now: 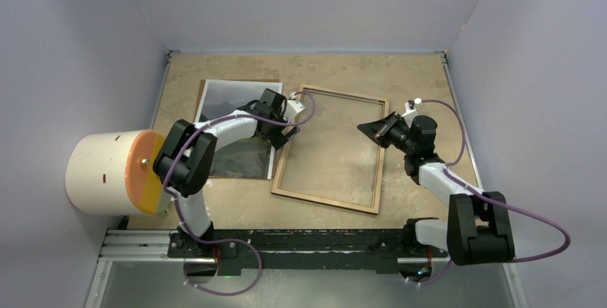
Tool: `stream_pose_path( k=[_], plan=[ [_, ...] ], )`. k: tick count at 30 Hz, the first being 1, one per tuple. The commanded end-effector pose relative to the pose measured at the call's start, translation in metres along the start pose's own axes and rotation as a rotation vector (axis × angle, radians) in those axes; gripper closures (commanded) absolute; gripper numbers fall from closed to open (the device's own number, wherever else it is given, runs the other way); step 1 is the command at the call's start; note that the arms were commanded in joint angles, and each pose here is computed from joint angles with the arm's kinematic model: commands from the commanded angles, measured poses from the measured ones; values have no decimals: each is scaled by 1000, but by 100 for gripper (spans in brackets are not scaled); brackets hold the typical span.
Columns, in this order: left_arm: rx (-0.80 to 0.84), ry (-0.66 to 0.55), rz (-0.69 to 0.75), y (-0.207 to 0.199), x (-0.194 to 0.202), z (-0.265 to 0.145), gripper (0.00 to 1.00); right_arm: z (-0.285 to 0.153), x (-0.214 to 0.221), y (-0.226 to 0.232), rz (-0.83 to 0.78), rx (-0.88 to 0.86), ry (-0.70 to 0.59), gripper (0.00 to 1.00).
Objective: Put the photo into the frame
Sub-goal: Place the photo frame item in the photo frame.
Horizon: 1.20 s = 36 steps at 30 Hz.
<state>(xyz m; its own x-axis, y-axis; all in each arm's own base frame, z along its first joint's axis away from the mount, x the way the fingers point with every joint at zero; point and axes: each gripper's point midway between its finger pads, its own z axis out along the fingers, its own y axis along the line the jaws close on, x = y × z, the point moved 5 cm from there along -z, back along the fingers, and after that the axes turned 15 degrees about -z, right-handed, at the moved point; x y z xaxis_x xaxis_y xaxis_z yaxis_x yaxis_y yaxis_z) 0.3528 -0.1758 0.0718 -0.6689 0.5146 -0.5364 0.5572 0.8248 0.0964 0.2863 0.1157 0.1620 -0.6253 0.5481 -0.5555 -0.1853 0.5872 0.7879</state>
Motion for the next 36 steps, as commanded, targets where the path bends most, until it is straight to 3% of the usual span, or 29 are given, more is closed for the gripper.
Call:
stream_pose_path(
  k=[1,36],
  plan=[
    [48,43,39,-13,16,0,1,-3,-7,17,31,-91,-26,100],
    [122,22,73,-22,21,-9,1,7,-9,22,142,-46,-60,100]
  ],
)
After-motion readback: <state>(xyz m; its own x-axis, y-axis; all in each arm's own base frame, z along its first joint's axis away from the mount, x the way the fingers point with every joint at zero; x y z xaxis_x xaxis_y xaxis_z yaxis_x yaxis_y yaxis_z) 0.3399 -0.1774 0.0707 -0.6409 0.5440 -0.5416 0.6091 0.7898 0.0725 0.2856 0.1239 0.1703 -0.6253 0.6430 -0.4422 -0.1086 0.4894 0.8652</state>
